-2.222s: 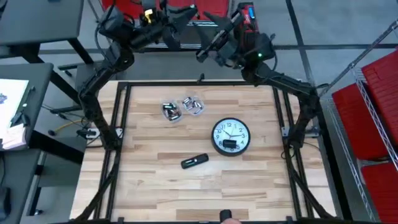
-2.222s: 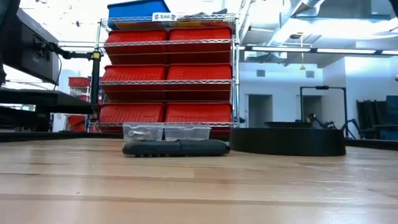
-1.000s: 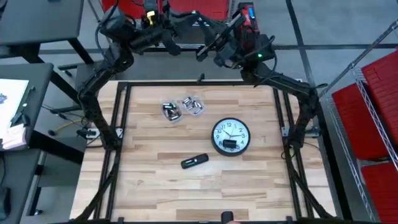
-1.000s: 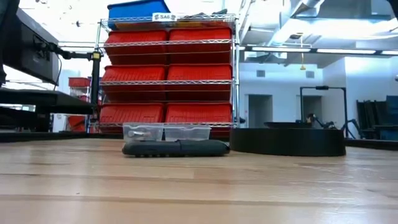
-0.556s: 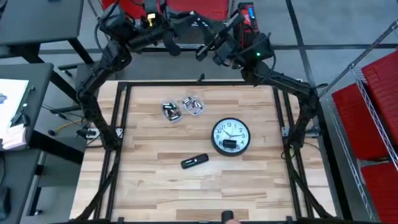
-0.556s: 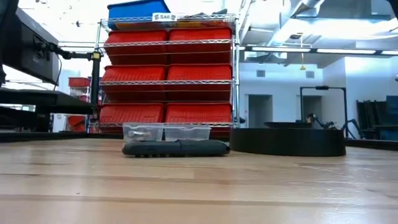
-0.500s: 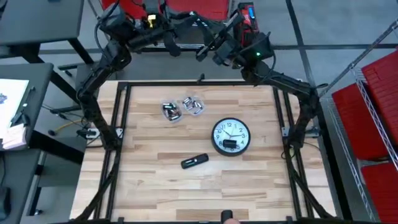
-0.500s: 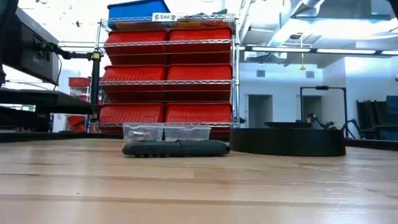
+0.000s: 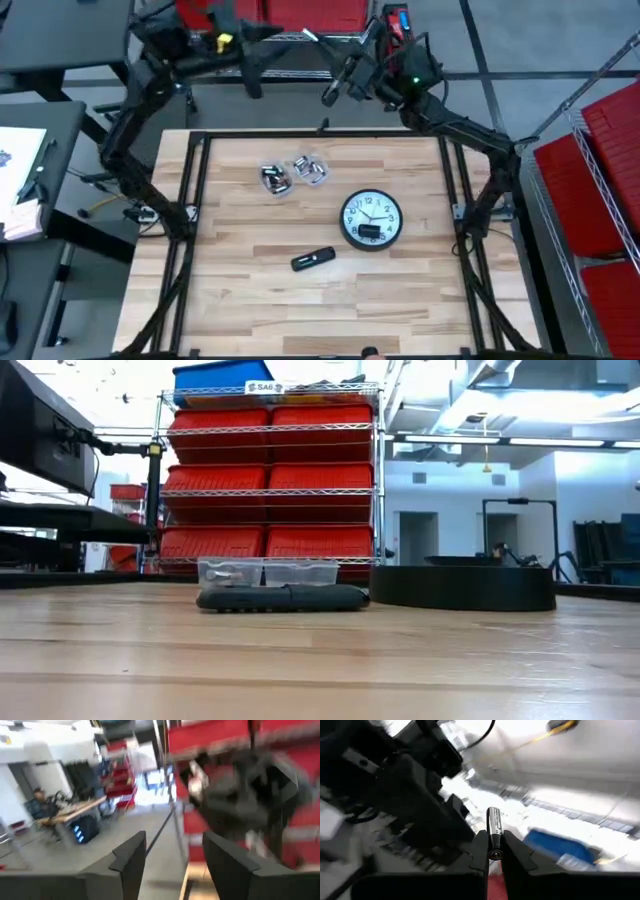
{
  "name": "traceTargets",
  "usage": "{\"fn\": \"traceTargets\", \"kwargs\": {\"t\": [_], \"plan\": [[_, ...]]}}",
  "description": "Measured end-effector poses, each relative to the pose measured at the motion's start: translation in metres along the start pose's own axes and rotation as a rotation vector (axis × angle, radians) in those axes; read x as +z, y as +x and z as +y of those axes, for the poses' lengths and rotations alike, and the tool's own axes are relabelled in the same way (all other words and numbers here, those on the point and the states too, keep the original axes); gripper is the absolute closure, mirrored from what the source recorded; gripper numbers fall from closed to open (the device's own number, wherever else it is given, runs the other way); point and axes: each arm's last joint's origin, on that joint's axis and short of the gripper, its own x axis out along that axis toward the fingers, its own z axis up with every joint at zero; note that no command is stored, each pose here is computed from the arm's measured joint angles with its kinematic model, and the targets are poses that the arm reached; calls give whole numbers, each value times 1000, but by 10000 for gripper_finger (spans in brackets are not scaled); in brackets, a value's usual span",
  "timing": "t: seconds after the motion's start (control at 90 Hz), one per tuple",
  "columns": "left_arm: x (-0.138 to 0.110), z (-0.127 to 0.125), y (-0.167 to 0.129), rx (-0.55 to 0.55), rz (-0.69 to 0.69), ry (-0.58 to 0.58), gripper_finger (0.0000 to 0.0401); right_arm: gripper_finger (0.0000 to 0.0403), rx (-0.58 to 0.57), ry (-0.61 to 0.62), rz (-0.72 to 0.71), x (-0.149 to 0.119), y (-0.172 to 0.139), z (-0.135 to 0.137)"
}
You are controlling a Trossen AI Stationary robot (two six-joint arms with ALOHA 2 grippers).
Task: Insert battery
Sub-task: Insert the silver battery into the remote control
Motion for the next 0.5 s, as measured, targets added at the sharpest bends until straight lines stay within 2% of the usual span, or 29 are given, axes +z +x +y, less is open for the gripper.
{"fn": "traceTargets", "kwargs": {"t": [0.067,0.2,0.322,0.411,0.5], "plan": [[-7,-2,-11,-12,121,30,224,387,75,55,86,-1,-6,1],[-27,-8,-28,-7,396,8,227,387,263,131,311,-7,-25,8],[-48,-16,-37,-66,638,-47,229,387,514,296,534,-24,-46,21],[-62,-21,-38,-107,754,-96,229,387,686,416,695,-38,-59,34],[-78,-30,-33,-149,835,-158,229,387,791,453,838,-49,-69,47]]}}
